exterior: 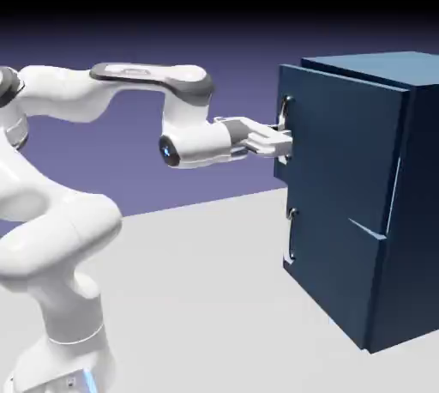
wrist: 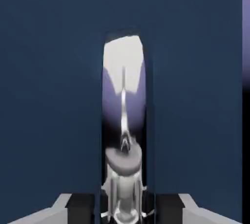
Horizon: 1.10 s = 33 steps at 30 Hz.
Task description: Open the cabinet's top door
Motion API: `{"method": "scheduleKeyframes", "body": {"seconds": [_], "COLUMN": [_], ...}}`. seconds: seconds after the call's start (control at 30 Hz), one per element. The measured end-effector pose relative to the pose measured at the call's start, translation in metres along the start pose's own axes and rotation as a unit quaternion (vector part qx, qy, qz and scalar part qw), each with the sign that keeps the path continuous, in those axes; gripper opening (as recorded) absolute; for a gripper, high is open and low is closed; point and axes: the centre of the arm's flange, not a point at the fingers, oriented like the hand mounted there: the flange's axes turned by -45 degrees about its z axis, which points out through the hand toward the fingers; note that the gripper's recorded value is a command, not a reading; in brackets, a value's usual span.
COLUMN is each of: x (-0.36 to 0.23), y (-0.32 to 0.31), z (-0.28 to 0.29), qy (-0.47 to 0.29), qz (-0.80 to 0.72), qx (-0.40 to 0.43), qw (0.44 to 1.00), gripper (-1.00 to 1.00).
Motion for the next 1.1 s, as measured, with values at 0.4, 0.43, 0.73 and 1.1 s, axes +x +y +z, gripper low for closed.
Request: {"method": "scheduleKeyframes", "body": {"seconds": [0.4, 0.43, 0.73, 1.1], "x": [0.0, 0.0, 0.0, 0.001], "y": [-0.015, -0.015, -0.03, -0.072], "z": [-0.027, -0.026, -0.047, -0.093], "qy": [-0.003, -0.002, -0.001, -0.001], "qz": [0.001, 0.0, 0.001, 0.001], "qx": [-0.051, -0.049, -0.088, -0.185], "qw": [0.999, 0.999, 0.996, 0.983], "gripper": [-1.0, -1.0, -1.0, -1.0]}}
